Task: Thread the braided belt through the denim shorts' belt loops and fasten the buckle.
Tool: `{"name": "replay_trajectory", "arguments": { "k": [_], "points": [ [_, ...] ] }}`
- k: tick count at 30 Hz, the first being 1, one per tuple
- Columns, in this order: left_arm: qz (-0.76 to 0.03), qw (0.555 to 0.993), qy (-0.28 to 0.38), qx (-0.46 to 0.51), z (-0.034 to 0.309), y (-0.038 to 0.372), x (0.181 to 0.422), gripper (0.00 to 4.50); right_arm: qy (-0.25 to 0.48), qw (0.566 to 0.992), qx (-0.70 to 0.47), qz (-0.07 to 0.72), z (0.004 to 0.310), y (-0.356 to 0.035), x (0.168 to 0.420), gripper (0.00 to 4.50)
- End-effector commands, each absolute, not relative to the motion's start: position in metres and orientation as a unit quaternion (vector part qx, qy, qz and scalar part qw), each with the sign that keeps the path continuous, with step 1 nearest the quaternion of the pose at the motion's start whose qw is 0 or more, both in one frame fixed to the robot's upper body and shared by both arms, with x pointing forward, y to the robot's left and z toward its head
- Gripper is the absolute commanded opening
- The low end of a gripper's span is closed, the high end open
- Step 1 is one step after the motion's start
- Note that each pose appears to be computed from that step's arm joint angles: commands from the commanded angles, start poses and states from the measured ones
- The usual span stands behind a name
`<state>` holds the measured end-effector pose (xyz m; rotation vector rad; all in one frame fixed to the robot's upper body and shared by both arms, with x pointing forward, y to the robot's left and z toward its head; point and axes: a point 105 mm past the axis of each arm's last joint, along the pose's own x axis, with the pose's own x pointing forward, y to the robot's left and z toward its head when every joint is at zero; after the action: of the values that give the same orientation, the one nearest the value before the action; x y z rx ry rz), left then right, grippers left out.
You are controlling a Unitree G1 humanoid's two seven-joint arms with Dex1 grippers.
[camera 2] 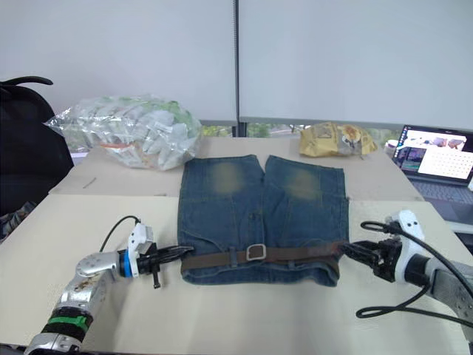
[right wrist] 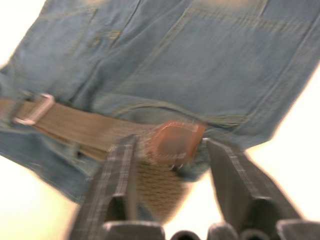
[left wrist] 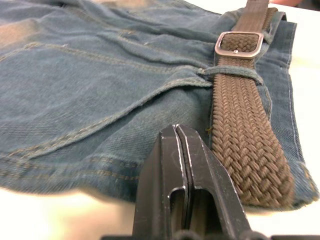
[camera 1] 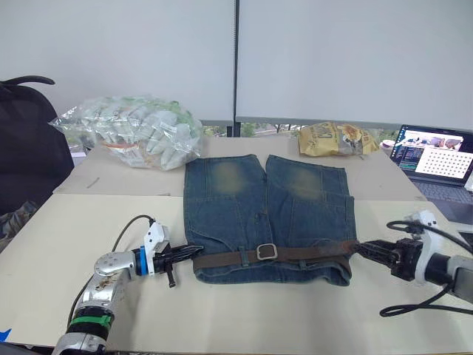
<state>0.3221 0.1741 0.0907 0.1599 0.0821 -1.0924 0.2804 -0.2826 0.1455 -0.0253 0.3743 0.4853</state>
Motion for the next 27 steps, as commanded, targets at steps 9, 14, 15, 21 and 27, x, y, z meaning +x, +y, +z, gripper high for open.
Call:
{"name": "replay_trajectory", "arguments": {
  "k": [9, 14, 15, 21, 27],
  "points": [
    [-0.477, 0.868, 0.067, 0.119, 0.103, 0.188, 0.287, 0.0, 0.111, 0.946, -0.095, 0.288, 0.108, -0.303, 0.259, 4.44],
    [-0.465, 0.876, 0.07, 0.105, 0.103, 0.191, 0.284, 0.0, 0.099, 0.948, -0.08, 0.292, 0.102, -0.307, 0.259, 4.44],
    [-0.463, 0.878, 0.067, 0.102, 0.103, 0.193, 0.284, 0.0, 0.099, 0.949, -0.082, 0.288, 0.102, -0.309, 0.261, 4.44],
    [-0.45, 0.883, 0.062, 0.119, 0.102, 0.201, 0.286, 1.49, 0.091, 0.946, -0.087, 0.298, 0.103, -0.303, 0.264, 4.5],
    [-0.439, 0.887, 0.067, 0.128, 0.099, 0.204, 0.286, 3.54, 0.086, 0.943, -0.085, 0.31, 0.103, -0.297, 0.262, 4.5]
  ]
}}
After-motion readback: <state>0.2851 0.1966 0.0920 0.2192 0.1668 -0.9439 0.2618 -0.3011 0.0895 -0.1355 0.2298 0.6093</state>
